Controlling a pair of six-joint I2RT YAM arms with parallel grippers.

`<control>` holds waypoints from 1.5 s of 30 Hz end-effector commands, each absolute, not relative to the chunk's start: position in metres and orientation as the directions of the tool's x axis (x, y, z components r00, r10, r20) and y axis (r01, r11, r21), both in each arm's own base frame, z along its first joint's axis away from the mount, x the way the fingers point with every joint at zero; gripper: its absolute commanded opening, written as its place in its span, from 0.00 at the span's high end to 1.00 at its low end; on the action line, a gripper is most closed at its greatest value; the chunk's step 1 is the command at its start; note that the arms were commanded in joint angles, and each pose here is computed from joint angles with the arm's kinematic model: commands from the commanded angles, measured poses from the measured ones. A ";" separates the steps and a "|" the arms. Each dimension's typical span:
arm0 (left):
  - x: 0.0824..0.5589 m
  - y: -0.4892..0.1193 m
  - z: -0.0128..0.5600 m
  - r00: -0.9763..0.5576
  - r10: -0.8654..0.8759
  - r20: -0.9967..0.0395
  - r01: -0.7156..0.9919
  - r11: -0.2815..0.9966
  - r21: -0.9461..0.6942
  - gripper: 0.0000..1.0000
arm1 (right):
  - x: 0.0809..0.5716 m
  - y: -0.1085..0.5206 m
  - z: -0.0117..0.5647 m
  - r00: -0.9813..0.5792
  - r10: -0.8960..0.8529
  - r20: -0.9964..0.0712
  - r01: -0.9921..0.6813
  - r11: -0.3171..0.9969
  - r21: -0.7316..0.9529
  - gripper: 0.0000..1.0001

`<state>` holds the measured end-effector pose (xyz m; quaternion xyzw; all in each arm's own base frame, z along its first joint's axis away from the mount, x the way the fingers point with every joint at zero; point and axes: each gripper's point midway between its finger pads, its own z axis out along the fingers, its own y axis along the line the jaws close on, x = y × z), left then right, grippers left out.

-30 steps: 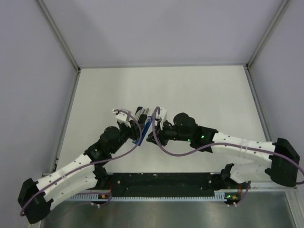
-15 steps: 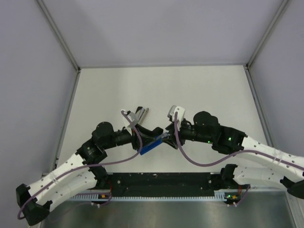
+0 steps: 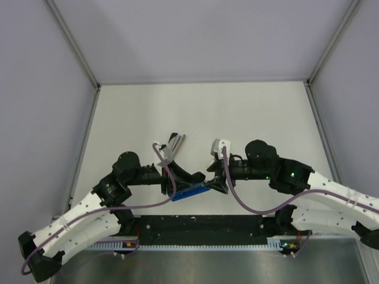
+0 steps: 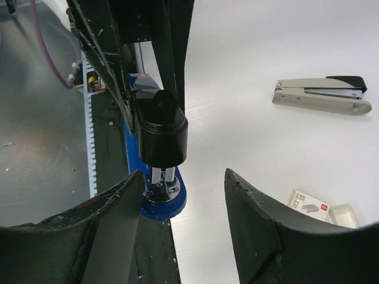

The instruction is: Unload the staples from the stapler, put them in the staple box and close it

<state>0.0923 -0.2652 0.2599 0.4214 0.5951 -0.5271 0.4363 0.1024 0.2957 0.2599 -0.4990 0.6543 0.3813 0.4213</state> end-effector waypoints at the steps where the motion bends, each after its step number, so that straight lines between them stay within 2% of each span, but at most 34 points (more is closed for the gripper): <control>1: 0.083 -0.267 0.304 -0.157 -0.064 -0.986 0.987 0.011 -0.158 1.00 | 0.092 0.307 0.279 -0.121 -0.278 -0.953 -0.988 0.130 0.088 0.44; 7: 0.085 -0.268 0.304 -0.156 -0.070 -0.985 0.987 0.015 -0.157 1.00 | 0.086 0.320 0.280 -0.163 -0.246 -0.955 -0.986 0.081 0.148 0.50; 15: 0.088 -0.269 0.312 -0.137 -0.103 -0.985 0.990 0.020 -0.139 1.00 | 0.083 0.326 0.279 -0.187 -0.230 -0.955 -0.982 0.062 0.177 0.91; 18: 0.093 -0.269 0.318 -0.123 -0.129 -0.984 0.990 0.046 -0.130 1.00 | 0.081 0.324 0.269 -0.201 -0.245 -0.949 -0.979 0.067 0.190 1.00; 28: 0.114 -0.255 0.361 -0.053 -0.335 -0.941 0.973 0.196 -0.124 1.00 | 0.070 0.318 0.241 -0.285 -0.234 -0.930 -0.959 0.061 0.278 1.00; 45: 0.127 -0.249 0.388 -0.016 -0.470 -0.882 0.960 0.240 -0.145 1.00 | 0.063 0.330 0.206 -0.380 -0.202 -0.903 -0.923 0.023 0.383 1.00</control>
